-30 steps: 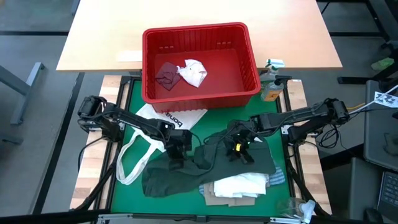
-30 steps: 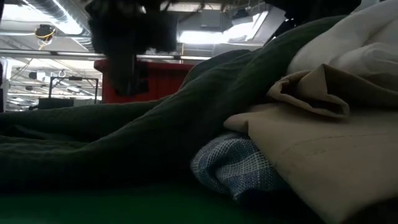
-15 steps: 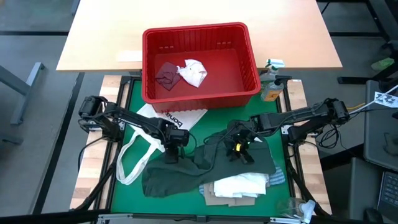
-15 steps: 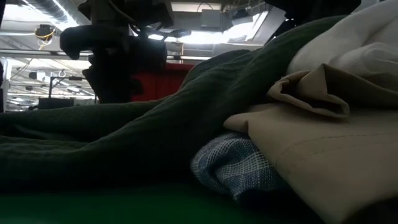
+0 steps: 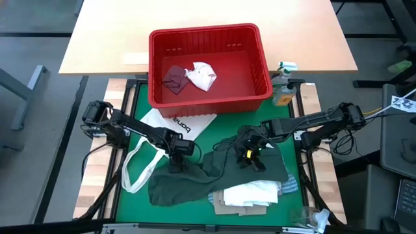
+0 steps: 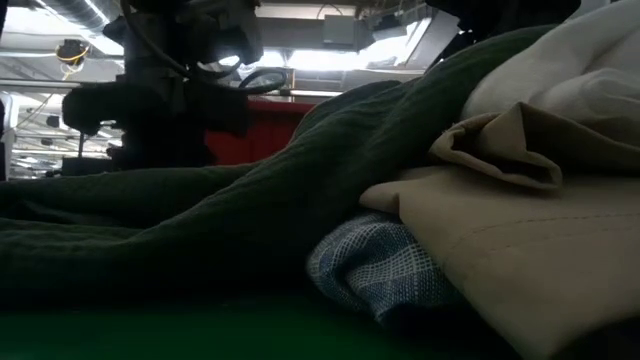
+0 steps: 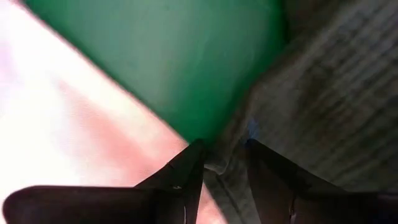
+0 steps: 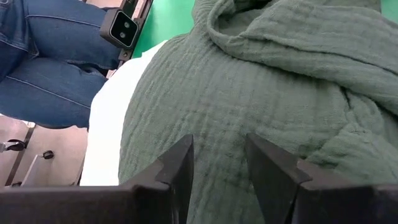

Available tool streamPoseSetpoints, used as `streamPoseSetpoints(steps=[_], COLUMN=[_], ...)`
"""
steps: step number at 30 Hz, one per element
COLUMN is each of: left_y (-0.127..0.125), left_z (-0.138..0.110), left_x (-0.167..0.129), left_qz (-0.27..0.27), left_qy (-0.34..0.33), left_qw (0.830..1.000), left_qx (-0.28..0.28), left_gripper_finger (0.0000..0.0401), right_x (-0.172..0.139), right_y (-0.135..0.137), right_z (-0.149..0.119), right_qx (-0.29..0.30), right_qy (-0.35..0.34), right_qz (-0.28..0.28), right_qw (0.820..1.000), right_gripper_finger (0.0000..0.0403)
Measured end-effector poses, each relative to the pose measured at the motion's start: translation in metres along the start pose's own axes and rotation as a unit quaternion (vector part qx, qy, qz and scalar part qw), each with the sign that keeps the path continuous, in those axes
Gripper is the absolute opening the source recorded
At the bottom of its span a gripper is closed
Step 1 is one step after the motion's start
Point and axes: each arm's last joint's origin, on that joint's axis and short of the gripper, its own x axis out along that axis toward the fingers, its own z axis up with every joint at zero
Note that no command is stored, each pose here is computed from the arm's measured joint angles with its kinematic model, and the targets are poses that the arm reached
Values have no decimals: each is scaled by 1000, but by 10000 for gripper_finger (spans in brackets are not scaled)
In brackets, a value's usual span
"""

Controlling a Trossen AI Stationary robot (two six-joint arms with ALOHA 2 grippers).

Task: Fold Laundry from Bin
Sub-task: Fold the green shirt

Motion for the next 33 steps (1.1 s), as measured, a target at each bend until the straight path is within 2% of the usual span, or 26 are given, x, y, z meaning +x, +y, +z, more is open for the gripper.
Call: streamPoseSetpoints(steps=[7, 15, 18, 26, 33], left_y=[-1, -1, -2, -11, -35], left_z=[-4, -4, -4, 14, 23], left_x=[6, 6, 4, -28, -66], left_qz=[-7, -18, -32, -27, -23], left_qy=[-8, -5, 3, 39, 64], left_qw=[1000, 1000, 999, 999, 998], left_qx=[-3, -25, -26, -21, 7], left_gripper_finger=[105, 12, 6, 1, 0], right_x=[0, 0, 0, 0, 0], right_y=[0, 0, -1, -1, 0], right_z=[0, 0, 0, 0, 0], right_qx=[0, 0, 0, 0, 0], right_qy=[0, -1, -1, -1, -1], right_qz=[0, -7, -10, -9, -6], right_qw=[1000, 1000, 1000, 1000, 1000], right_gripper_finger=[147, 147, 147, 147, 147])
